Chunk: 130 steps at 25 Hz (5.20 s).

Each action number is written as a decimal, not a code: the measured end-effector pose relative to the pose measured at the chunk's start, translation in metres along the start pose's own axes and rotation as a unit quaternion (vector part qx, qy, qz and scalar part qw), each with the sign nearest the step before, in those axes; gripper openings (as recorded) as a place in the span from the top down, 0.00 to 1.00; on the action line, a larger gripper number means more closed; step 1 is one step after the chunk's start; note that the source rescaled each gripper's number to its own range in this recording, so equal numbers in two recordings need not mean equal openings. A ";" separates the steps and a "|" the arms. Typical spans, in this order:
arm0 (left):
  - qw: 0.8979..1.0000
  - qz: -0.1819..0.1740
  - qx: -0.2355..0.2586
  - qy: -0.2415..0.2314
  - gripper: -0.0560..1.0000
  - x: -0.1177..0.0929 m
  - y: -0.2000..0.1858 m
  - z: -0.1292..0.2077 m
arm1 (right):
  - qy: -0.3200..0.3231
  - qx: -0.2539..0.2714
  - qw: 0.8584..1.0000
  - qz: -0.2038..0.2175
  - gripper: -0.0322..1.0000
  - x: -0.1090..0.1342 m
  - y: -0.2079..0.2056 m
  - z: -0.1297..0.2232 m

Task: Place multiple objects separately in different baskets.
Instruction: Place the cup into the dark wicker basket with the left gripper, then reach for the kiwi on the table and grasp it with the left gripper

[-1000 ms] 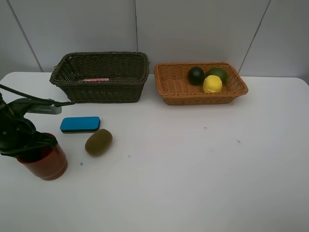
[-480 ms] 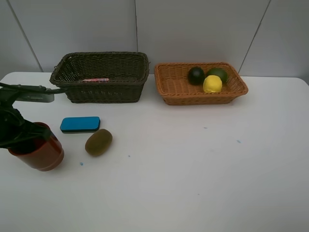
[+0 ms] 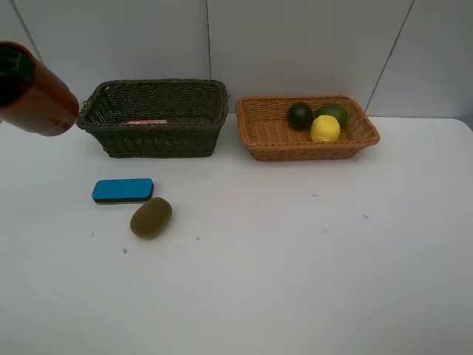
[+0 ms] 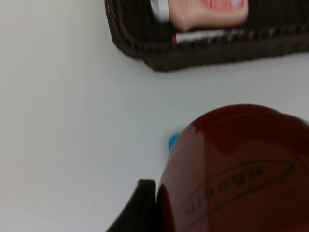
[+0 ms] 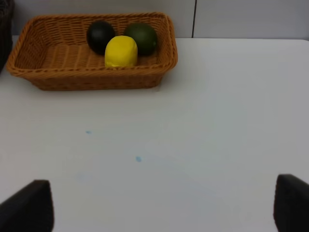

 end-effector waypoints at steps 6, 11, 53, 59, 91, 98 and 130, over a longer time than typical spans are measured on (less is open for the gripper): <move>0.999 -0.018 -0.030 0.001 0.94 0.014 0.003 -0.058 | 0.000 0.000 1.000 0.000 0.00 0.000 0.000 0.000; 1.000 -0.030 -0.006 -0.005 0.94 0.024 0.042 -0.091 | 0.000 0.000 1.000 0.000 0.00 0.000 0.000 0.000; 0.992 -0.012 0.118 -0.044 0.94 0.019 0.268 -0.086 | 0.000 0.000 1.000 0.000 0.00 0.000 0.000 0.000; 0.991 -0.015 0.120 -0.064 0.94 0.019 0.268 -0.085 | 0.000 0.000 1.000 0.000 0.00 0.000 0.000 0.000; 0.988 -0.003 0.134 -0.074 0.11 0.008 0.267 -0.083 | 0.000 0.000 1.000 0.000 0.00 0.000 0.000 0.000; 0.988 -0.001 0.133 -0.081 0.02 0.007 0.267 -0.084 | 0.000 0.000 1.000 0.000 0.00 0.000 0.000 0.000; 0.994 -0.029 0.088 -0.060 0.00 0.026 0.117 -0.131 | 0.000 0.000 1.000 0.000 0.00 0.000 0.000 0.000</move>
Point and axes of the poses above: a point on each arm's last joint axis where the gripper is mounted, y pointing out along that axis toward the gripper, x along the wrist's bending axis when the last joint is at zero, z = x × y, the point moved 4 cm from there along y, pointing out along that axis toward the gripper, and after that the axes turned 13 degrees about y, right-handed, at the moved point
